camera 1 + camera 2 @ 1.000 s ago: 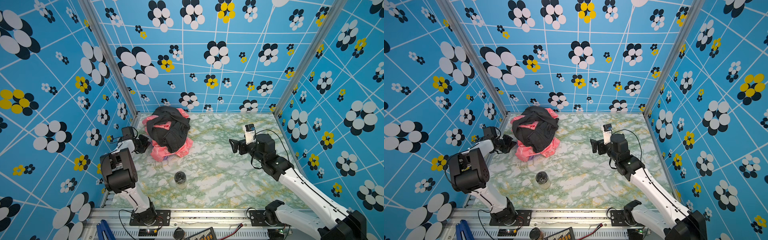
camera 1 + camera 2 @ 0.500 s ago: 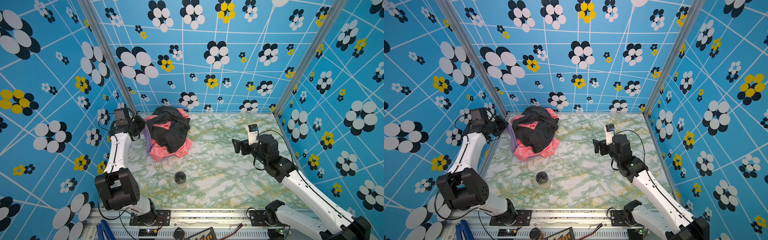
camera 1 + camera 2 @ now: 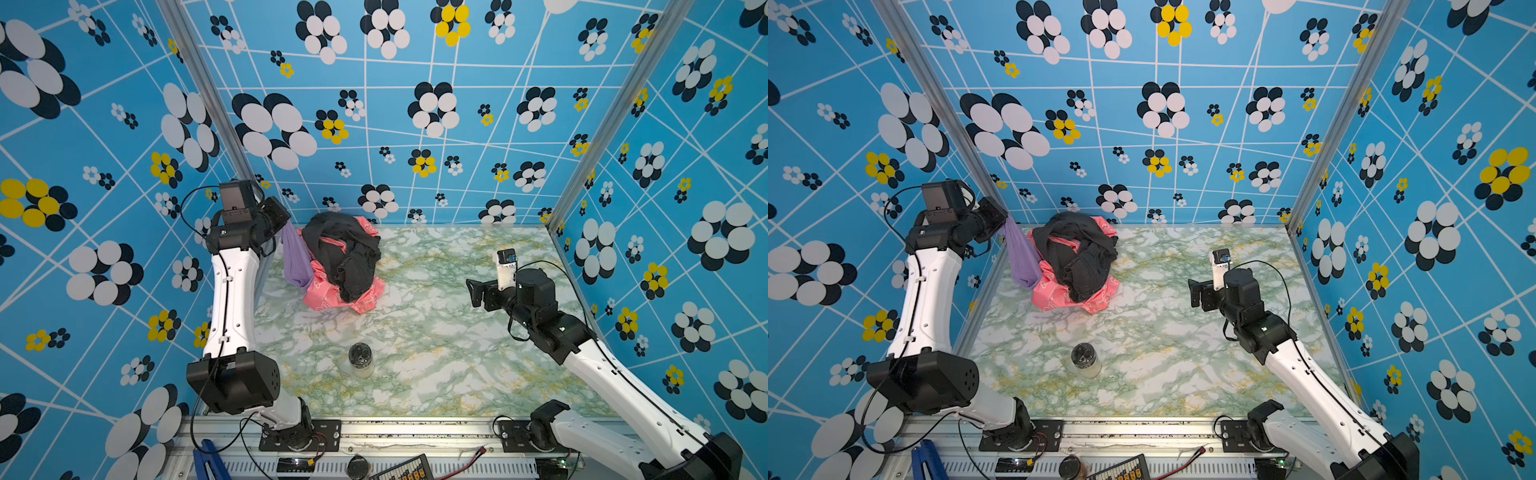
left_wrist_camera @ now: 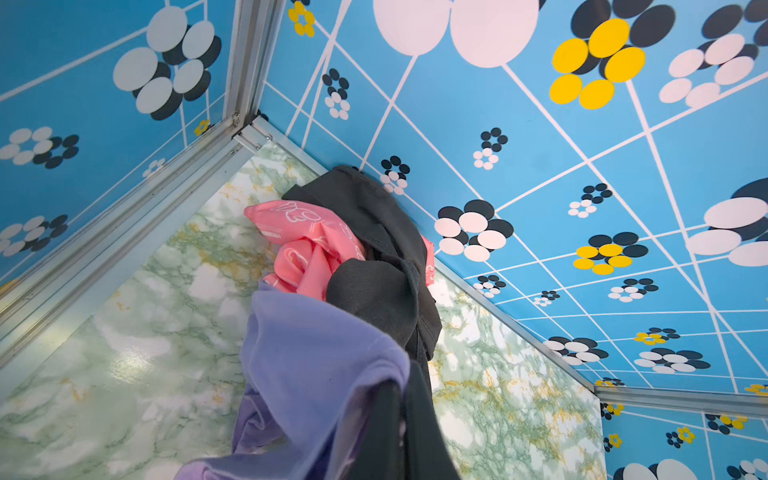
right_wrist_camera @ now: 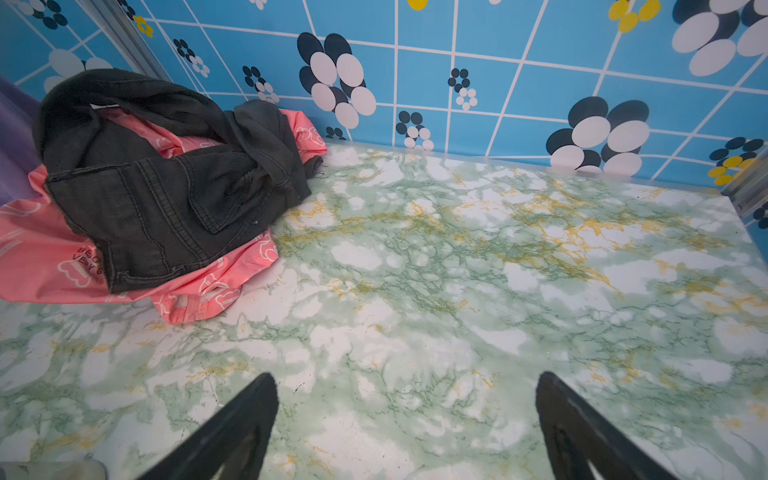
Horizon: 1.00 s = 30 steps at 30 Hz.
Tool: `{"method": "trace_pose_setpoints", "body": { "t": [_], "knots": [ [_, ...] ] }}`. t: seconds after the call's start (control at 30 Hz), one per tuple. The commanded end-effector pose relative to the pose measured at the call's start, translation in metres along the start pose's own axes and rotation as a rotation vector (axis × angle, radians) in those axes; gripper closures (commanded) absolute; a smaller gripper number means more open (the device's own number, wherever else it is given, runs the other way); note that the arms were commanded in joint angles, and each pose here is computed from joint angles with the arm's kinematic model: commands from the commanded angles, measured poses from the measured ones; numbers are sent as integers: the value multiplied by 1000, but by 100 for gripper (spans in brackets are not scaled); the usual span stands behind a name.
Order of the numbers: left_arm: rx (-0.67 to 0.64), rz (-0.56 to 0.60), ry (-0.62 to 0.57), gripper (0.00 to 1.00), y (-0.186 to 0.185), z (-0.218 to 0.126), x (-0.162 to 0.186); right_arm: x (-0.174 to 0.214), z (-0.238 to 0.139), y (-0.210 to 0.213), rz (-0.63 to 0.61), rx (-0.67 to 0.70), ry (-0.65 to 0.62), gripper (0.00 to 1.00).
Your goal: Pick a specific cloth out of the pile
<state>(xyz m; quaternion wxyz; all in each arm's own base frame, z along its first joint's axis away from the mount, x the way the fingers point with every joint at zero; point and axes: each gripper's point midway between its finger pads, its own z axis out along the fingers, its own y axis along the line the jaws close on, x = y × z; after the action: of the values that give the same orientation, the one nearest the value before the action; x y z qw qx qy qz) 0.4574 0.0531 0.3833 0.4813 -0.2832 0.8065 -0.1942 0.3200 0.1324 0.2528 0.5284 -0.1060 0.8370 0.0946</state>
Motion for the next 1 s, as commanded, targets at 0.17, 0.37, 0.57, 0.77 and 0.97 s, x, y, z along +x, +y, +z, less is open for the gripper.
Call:
{"method": "trace_pose_setpoints", "body": {
  "t": [0.17,0.37,0.57,0.77,0.97],
  "knots": [
    [67,107,-140,100,-63,-26,-52,-6,-4,-2,0,22,1,1],
    [170,149,-254,100,-114,-70,-87,-13,-9,-3,-17,28,3,1],
    [346,142,-302,100,-167,-101,-89,-18,-14,-5,-6,39,-13,1],
    [432,269,-133,100,-211,-68,-23,-16,-14,-5,18,39,-12,1],
    [447,463,124,100,-237,-15,92,-15,-15,-7,29,47,-6,1]
  ]
}}
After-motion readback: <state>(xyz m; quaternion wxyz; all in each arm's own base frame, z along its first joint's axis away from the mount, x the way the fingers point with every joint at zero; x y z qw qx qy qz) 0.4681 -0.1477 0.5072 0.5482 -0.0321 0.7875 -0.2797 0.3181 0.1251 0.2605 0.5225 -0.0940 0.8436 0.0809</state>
